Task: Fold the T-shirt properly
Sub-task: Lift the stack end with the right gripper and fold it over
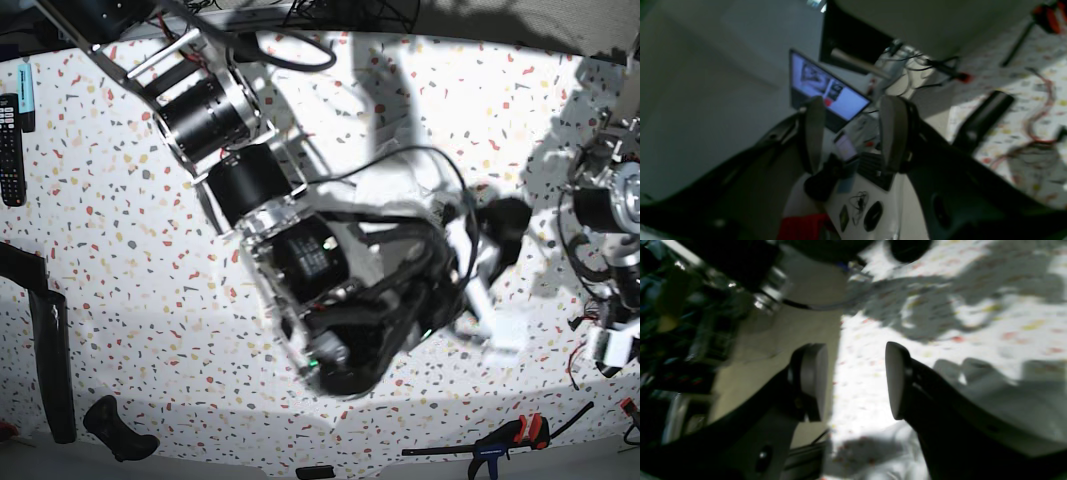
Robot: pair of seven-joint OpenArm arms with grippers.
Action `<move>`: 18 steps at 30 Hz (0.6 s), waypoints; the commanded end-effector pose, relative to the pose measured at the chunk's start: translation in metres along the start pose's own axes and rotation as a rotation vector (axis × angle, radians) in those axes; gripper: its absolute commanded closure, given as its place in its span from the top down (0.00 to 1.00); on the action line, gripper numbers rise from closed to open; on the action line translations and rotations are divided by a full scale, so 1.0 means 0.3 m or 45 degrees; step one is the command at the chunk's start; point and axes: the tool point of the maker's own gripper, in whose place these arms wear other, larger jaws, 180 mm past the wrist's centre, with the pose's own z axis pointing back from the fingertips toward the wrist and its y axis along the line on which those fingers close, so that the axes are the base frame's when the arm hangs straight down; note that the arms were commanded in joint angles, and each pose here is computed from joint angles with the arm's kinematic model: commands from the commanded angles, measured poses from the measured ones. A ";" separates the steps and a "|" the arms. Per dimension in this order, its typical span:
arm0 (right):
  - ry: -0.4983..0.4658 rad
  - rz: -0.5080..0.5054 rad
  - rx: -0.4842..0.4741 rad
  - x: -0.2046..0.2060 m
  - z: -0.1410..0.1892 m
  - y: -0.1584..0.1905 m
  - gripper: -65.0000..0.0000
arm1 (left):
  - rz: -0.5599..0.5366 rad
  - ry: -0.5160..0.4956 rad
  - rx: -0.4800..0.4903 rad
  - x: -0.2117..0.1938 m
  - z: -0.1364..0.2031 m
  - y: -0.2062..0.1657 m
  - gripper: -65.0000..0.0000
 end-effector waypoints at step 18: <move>-0.292 -0.255 -0.839 -0.095 0.750 -0.405 0.43 | 0.388 -0.026 -0.346 0.065 -0.009 -0.045 0.40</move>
